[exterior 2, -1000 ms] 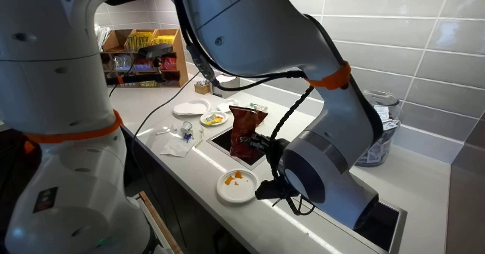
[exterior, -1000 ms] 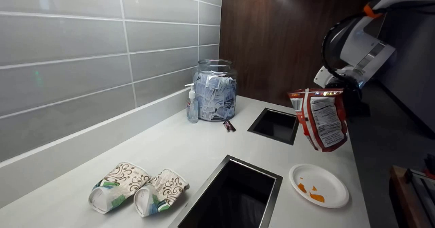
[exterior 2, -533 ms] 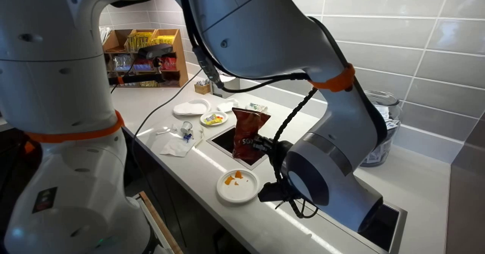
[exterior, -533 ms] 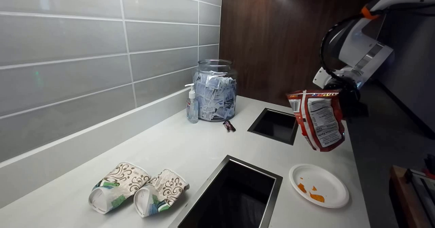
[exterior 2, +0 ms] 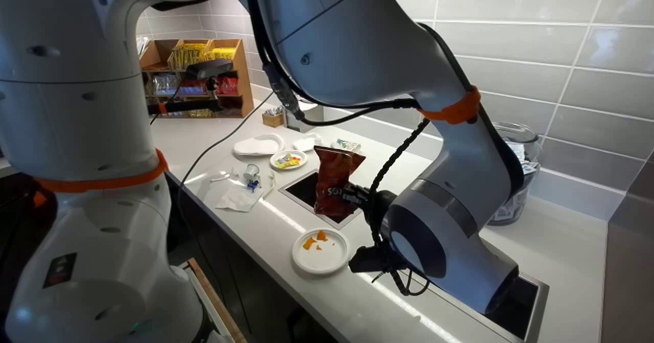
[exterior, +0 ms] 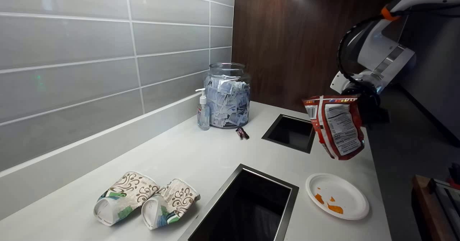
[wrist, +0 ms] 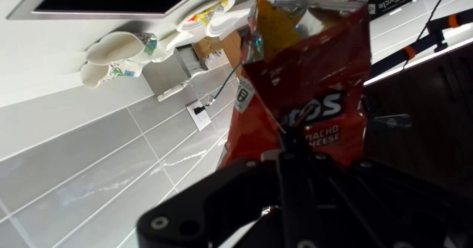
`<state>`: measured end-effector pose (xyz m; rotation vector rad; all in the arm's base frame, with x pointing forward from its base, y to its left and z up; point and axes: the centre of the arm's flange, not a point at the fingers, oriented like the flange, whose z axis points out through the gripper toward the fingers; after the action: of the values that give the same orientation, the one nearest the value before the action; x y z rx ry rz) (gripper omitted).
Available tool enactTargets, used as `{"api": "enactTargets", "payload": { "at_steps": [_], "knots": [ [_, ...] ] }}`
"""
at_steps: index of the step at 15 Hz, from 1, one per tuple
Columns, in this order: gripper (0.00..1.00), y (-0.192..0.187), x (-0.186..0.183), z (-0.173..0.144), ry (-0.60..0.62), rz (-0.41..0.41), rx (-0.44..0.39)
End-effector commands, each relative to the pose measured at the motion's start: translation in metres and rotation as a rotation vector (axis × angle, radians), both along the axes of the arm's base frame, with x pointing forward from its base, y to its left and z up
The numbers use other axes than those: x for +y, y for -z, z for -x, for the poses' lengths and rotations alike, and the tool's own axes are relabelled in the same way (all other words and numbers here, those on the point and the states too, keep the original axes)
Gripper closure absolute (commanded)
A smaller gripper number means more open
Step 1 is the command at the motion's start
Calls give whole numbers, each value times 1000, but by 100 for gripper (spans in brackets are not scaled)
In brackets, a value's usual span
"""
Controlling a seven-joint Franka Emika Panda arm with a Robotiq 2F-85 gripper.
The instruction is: Pour the contents in the orange packet onto the white plate then throw the packet in the trash chute on the left.
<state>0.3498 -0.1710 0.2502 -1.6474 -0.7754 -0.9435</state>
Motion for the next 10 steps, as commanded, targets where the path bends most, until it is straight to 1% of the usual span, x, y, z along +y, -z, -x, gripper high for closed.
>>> {"api": "enactTargets", "payload": {
  "at_steps": [1, 3, 5, 6, 7, 8, 9, 10],
  "knots": [
    [100, 3, -4, -2, -45, -59, -17],
    [100, 3, -3, -2, -56, -73, -12],
    [100, 3, -5, -1, -67, -107, -27],
    [100, 4, -5, -2, -33, -89, -10],
    [100, 7, -3, -4, 10, -1, 29],
    [100, 6, -5, -3, -39, -52, -4],
    [100, 6, -7, -3, -24, -55, 1],
    [100, 10, -6, -6, 39, 53, 87]
  ]
}}
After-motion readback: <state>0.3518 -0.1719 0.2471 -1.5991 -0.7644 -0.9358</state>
